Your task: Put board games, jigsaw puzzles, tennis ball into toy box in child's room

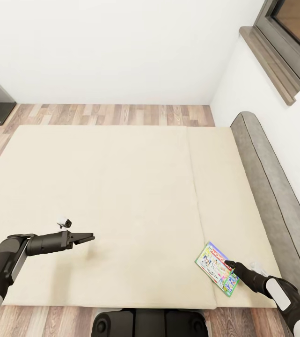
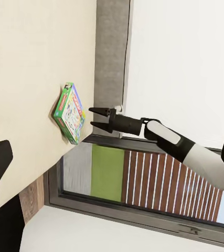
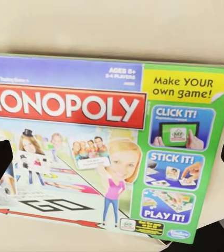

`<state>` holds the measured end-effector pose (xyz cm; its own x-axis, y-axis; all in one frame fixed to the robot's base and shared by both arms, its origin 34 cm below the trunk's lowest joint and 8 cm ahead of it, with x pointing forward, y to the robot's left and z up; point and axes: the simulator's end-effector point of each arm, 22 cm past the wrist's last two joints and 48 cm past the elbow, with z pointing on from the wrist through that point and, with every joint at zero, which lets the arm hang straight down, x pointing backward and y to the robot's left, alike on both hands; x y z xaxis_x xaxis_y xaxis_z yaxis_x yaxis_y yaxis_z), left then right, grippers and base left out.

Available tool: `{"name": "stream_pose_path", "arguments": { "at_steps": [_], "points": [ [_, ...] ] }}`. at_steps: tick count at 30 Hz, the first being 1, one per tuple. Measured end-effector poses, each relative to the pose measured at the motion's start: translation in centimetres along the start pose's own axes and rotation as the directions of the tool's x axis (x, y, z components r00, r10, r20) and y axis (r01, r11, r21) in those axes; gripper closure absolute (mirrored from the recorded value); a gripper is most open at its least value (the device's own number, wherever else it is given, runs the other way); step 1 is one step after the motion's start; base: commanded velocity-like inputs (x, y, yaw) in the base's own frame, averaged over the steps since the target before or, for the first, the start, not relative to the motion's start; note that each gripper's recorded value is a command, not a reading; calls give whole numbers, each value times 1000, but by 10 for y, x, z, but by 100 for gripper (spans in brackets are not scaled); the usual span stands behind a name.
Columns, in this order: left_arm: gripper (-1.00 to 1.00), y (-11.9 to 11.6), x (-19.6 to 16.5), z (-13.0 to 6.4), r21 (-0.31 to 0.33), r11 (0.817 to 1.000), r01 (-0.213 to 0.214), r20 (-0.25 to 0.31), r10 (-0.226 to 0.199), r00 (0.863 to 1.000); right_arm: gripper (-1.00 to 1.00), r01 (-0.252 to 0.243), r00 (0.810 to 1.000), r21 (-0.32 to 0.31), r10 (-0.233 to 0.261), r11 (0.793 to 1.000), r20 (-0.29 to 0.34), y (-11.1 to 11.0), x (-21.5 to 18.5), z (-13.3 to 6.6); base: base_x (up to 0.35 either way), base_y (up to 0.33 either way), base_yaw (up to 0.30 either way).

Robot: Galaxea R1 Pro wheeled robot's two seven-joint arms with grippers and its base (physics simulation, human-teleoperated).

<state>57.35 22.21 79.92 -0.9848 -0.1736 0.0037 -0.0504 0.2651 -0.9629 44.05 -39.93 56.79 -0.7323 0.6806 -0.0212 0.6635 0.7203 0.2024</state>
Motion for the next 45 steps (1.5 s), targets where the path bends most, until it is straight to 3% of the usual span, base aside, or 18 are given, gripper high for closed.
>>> {"name": "stream_pose_path", "arguments": {
  "at_steps": [8, 18, 45],
  "points": [
    [-100, 0, 0, 0, 0, 1000, 0, 0, 0, 1000, -100, -1, 1000, -9, 1, 1000, -4, 0, 0, -1, 0, 0, 0],
    [-100, 0, 0, 0, 0, 1000, 0, 0, 0, 1000, -100, 0, 1000, -95, 0, 996, -1, 14, -5, -6, 0, 0, 0],
    [-100, 7, 4, 5, 4, 1000, 19, -4, -19, 1000, -100, -14, 1000, -75, 13, 997, -21, 1, 3, -1, 0, 0, 0]
  ]
}}
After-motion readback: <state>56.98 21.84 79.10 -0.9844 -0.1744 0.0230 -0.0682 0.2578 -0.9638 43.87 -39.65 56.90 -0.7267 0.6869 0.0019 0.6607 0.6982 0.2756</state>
